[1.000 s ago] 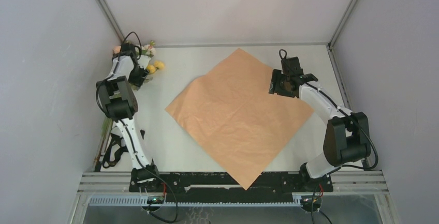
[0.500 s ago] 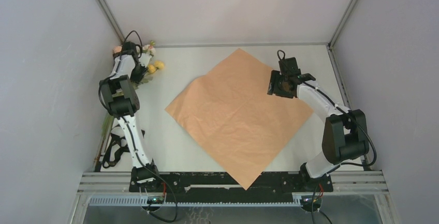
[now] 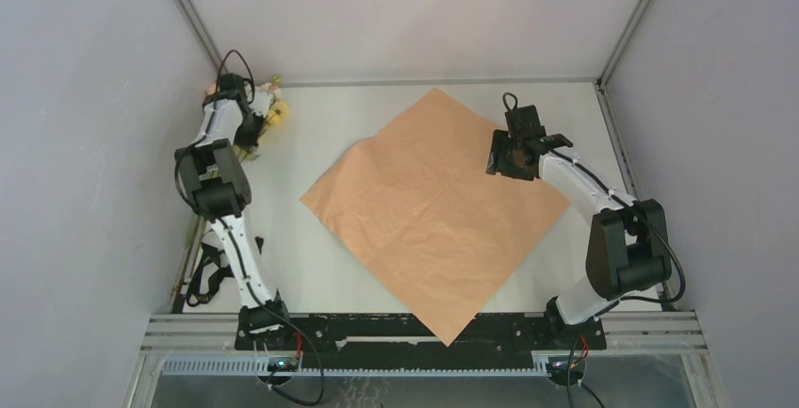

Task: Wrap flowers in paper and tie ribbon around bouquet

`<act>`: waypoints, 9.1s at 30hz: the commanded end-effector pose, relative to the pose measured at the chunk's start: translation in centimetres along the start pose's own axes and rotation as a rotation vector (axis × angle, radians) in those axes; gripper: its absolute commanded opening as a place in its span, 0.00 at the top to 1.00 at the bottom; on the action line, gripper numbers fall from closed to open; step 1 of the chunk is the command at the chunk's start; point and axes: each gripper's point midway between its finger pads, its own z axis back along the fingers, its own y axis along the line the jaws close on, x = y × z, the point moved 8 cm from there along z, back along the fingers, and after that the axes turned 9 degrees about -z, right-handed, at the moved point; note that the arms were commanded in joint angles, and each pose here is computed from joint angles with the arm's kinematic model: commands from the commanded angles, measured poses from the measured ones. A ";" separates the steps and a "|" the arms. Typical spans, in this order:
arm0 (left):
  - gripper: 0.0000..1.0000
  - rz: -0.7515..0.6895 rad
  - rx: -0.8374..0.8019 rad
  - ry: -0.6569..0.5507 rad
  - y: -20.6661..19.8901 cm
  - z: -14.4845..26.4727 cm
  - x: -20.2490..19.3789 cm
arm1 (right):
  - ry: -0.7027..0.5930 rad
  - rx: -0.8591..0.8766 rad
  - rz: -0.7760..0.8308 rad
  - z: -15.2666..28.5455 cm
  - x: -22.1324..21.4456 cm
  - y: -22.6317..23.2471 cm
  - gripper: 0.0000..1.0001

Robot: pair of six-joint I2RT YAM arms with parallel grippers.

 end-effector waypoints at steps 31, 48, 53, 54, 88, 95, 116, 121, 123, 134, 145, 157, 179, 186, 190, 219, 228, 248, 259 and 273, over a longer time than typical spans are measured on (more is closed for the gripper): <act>1.00 0.499 -0.590 -0.831 -13.8 23.0 3.8 | 0.188 1.013 0.217 2.6 -5.4 32.1 0.26; 1.00 0.487 -0.667 -0.864 -17.0 23.0 3.8 | 0.225 1.070 0.204 -0.8 -8.1 33.7 0.76; 0.85 0.487 -0.659 -0.864 -16.9 23.2 3.6 | 0.194 1.005 0.188 -0.4 -6.4 31.5 1.00; 0.70 0.494 -0.628 -0.847 -16.7 22.9 3.6 | 0.186 0.981 0.181 -0.4 -5.9 30.5 1.00; 0.64 0.509 -0.154 -0.089 -14.8 3.4 7.1 | 0.017 0.132 0.203 -3.8 1.5 10.9 0.46; 0.85 0.524 -0.132 -0.082 -14.7 3.0 7.3 | -0.025 0.163 0.200 -0.4 0.8 10.0 0.43; 1.00 0.694 -0.402 -0.273 -15.0 8.9 7.5 | -0.088 0.409 0.263 4.9 -1.5 13.5 0.41; 1.00 0.714 -0.445 -0.366 -15.1 12.2 7.2 | 0.009 0.773 0.301 5.3 -4.6 20.8 0.33; 1.00 0.716 -0.476 -0.394 -15.4 13.5 6.8 | 0.043 0.889 0.278 5.3 -5.3 23.5 0.29; 1.00 0.791 -0.567 -0.392 -20.0 13.2 2.8 | 0.350 1.003 0.073 -2.3 -9.5 32.4 0.10; 1.00 0.783 -0.548 -0.432 -20.1 13.7 2.3 | 0.543 1.151 0.086 -4.0 -10.9 34.8 0.74; 0.40 0.482 -0.157 -0.503 -11.8 17.9 1.0 | 0.388 1.070 0.036 -2.4 -6.3 31.8 1.00; 0.48 0.090 -0.166 0.011 -18.6 5.5 8.6 | 0.122 0.701 0.066 0.8 -6.4 21.1 0.64; 0.62 0.100 -0.143 0.015 -18.3 5.3 9.1 | 0.090 0.696 0.121 2.3 -6.1 20.0 0.64; 0.61 0.084 -0.154 0.071 -18.3 5.4 8.6 | 0.058 0.668 0.146 3.4 -5.7 19.3 0.64; 1.00 0.298 -0.435 0.054 -22.4 6.7 7.3 | -0.192 0.581 0.045 8.3 -3.5 9.1 0.63; 1.00 0.658 -0.167 -0.108 -17.6 6.8 5.9 | -0.204 0.530 0.018 8.5 -3.6 8.4 0.63; 0.66 0.779 -0.131 -0.091 -18.7 5.6 2.8 | -0.228 0.468 0.016 9.4 -4.5 7.7 0.62; 0.67 0.622 -0.113 0.024 -18.7 5.6 3.9 | -0.271 0.458 -0.004 10.6 -4.4 6.6 0.62; 0.74 0.626 -0.328 0.305 -23.7 6.7 0.0 | -0.374 0.428 -0.064 13.0 -4.3 3.5 0.62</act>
